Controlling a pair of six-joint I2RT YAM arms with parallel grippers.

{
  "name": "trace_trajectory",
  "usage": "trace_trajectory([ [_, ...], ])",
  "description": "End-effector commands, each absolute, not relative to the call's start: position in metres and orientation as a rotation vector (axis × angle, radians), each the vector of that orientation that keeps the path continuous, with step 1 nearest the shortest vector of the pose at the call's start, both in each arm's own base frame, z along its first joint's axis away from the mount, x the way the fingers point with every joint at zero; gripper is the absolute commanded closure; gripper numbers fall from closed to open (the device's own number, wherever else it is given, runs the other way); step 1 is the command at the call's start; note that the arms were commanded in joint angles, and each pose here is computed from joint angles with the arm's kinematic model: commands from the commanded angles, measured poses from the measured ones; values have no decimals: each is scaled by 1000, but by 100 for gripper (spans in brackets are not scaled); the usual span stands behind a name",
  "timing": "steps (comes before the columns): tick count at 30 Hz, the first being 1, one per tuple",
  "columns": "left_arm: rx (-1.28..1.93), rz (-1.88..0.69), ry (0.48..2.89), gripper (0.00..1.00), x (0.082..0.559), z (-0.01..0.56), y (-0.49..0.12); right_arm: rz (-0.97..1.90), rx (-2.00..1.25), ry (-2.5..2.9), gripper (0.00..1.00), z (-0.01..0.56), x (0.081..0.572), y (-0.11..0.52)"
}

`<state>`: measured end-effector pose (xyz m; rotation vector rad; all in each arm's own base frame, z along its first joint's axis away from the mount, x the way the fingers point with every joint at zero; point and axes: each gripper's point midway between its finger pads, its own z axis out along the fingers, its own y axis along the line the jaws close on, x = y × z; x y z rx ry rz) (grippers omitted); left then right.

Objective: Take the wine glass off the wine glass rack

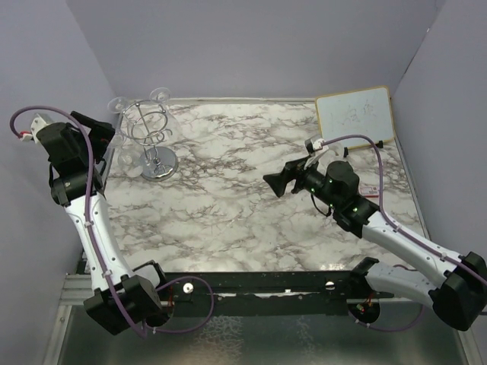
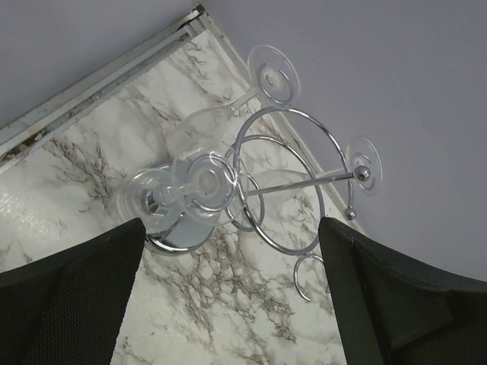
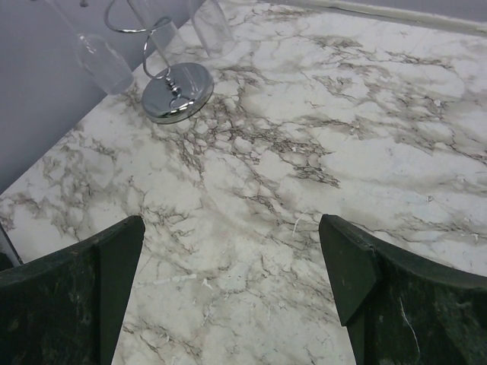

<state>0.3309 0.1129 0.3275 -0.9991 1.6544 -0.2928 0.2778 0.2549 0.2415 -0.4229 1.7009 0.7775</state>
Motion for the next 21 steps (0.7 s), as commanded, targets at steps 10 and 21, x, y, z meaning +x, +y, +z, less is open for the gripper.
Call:
trace_trajectory([
  [10,-1206,-553,1563,15,329,295,105,697,-442,1615,0,260,270,251],
  [21,-1239,-570,1514,41,339,280,113,678,-475,1597,0,261,267,254],
])
